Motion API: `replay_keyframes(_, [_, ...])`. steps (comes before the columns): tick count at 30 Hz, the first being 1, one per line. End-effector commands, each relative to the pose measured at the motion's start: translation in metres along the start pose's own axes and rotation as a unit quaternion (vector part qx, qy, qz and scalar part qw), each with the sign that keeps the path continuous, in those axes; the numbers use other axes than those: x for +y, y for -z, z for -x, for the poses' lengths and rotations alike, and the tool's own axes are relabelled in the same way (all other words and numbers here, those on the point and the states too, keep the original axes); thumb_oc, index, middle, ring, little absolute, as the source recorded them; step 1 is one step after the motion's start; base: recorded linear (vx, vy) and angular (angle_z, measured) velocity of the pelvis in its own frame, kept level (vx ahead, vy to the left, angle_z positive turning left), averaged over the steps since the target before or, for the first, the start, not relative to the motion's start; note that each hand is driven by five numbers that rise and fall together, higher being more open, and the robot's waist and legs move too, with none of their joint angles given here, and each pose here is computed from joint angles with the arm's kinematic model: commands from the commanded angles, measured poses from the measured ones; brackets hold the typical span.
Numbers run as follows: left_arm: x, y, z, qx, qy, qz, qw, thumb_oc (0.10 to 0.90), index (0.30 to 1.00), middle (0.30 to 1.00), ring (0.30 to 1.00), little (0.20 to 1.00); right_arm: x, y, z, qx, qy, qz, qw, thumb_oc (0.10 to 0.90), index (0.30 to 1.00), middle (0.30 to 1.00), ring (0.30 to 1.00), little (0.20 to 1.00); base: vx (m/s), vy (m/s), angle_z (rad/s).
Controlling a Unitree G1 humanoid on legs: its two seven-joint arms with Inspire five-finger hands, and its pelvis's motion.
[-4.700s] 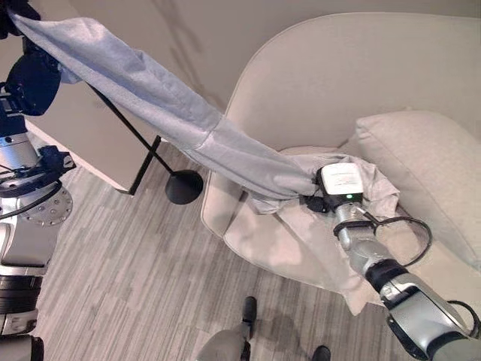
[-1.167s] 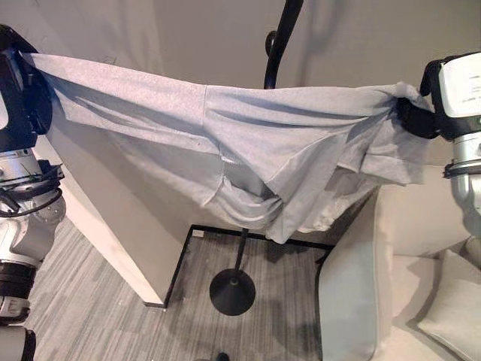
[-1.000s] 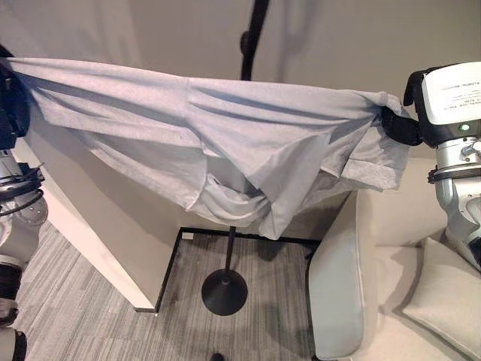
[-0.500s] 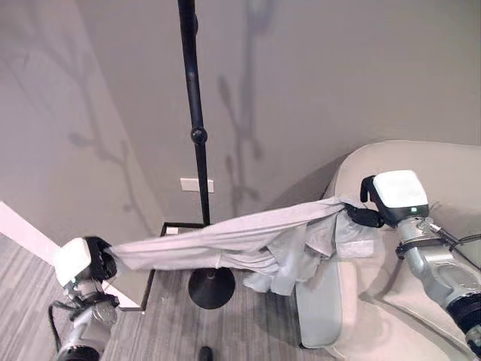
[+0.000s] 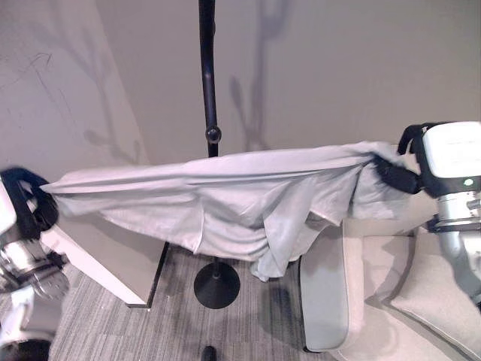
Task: Hang the clothes on the sofa on the clothes rack.
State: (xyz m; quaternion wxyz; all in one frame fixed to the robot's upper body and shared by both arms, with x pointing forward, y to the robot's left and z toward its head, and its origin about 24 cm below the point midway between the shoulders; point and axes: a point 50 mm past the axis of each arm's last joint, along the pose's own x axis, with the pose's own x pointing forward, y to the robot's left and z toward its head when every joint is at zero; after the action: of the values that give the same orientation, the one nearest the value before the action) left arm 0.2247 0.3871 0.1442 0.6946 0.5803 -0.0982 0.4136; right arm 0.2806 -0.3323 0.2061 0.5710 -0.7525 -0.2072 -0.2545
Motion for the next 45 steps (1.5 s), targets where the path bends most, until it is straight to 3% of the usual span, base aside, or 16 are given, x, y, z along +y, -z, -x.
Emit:
replay_keyframes(1, [0.050,0.001,-0.061,0.012,-0.150,-0.019,0.988,0.400,0.300,0.300,0.300,0.300,-0.069,0.059,-0.039,0.091,0.140,0.100,0.981,0.400,0.300,0.300,0.300,0.300,-0.06,0.066,0.15])
replay_keyframes(8, [0.037,-0.034,-0.094,0.003,-0.131,0.018,0.991,0.400,0.300,0.300,0.300,0.300,-0.078,0.085,-0.067,0.158,0.111,0.146,0.970,0.400,0.300,0.300,0.300,0.300,0.15,0.148,0.47])
replay_keyframes(10, [0.046,-0.028,-0.103,0.009,-0.141,-0.006,0.990,0.400,0.300,0.300,0.300,0.300,-0.089,0.092,-0.073,0.148,0.108,0.193,0.964,0.400,0.300,0.300,0.300,0.300,0.69,-0.328,0.20])
replay_keyframes(12, [0.045,-0.039,-0.088,-0.016,-0.154,0.050,0.987,0.400,0.300,0.300,0.300,0.300,-0.117,0.063,-0.081,0.078,0.182,0.176,0.964,0.400,0.300,0.300,0.300,0.300,0.64,-0.354,0.54])
replay_keyframes(13, [0.045,-0.038,-0.086,-0.016,-0.152,0.050,0.987,0.400,0.300,0.300,0.300,0.300,-0.117,0.063,-0.079,0.078,0.180,0.176,0.965,0.400,0.300,0.300,0.300,0.300,0.31,-0.165,0.78])
replay_keyframes(14, [0.040,-0.048,-0.079,-0.032,-0.145,0.080,0.986,0.577,0.566,0.566,0.566,0.566,-0.126,0.061,-0.079,0.066,0.199,0.182,0.961,0.400,0.300,0.300,0.300,0.300,0.22,-0.173,0.27])
replay_keyframes(15, [0.026,-0.059,-0.057,-0.049,-0.114,0.134,0.983,0.800,0.900,0.900,0.900,0.900,-0.139,0.052,-0.077,0.036,0.224,0.186,0.956,0.400,0.300,0.300,0.300,0.300,0.25,-0.198,-0.14])
replay_keyframes(20, [-0.012,-0.089,0.010,-0.048,0.003,0.308,0.950,0.800,0.900,0.900,0.900,0.900,-0.160,0.030,-0.075,-0.016,0.280,0.168,0.945,0.400,0.300,0.300,0.300,0.300,0.14,-0.074,0.13])
replay_keyframes(26, [-0.027,-0.121,0.062,-0.079,0.107,0.394,0.909,0.800,0.900,0.900,0.900,0.900,-0.180,0.015,-0.073,-0.044,0.341,0.158,0.926,0.400,0.300,0.300,0.300,0.300,0.02,0.035,-0.34])
replay_keyframes(36, [-0.039,-0.146,0.102,-0.115,0.205,0.420,0.877,0.800,0.900,0.900,0.900,0.900,-0.204,-0.009,-0.067,-0.087,0.404,0.180,0.893,0.400,0.300,0.300,0.300,0.300,-0.09,0.113,0.08])
replay_keyframes(40, [-0.039,-0.146,0.102,-0.115,0.205,0.420,0.877,0.800,0.900,0.900,0.900,0.900,-0.204,-0.009,-0.067,-0.087,0.404,0.180,0.893,0.400,0.300,0.300,0.300,0.300,-0.08,0.081,-0.02])
replay_keyframes(41, [-0.046,-0.145,0.122,-0.107,0.252,0.417,0.866,0.800,0.900,0.900,0.900,0.900,-0.207,-0.015,-0.067,-0.094,0.405,0.187,0.890,0.400,0.300,0.300,0.300,0.300,-0.33,0.386,-0.06])
replay_keyframes(45, [-0.046,-0.142,0.125,-0.111,0.257,0.402,0.872,0.800,0.900,0.900,0.900,0.900,-0.203,-0.018,-0.066,-0.095,0.395,0.192,0.893,0.400,0.300,0.300,0.300,0.300,-0.14,0.188,0.01])
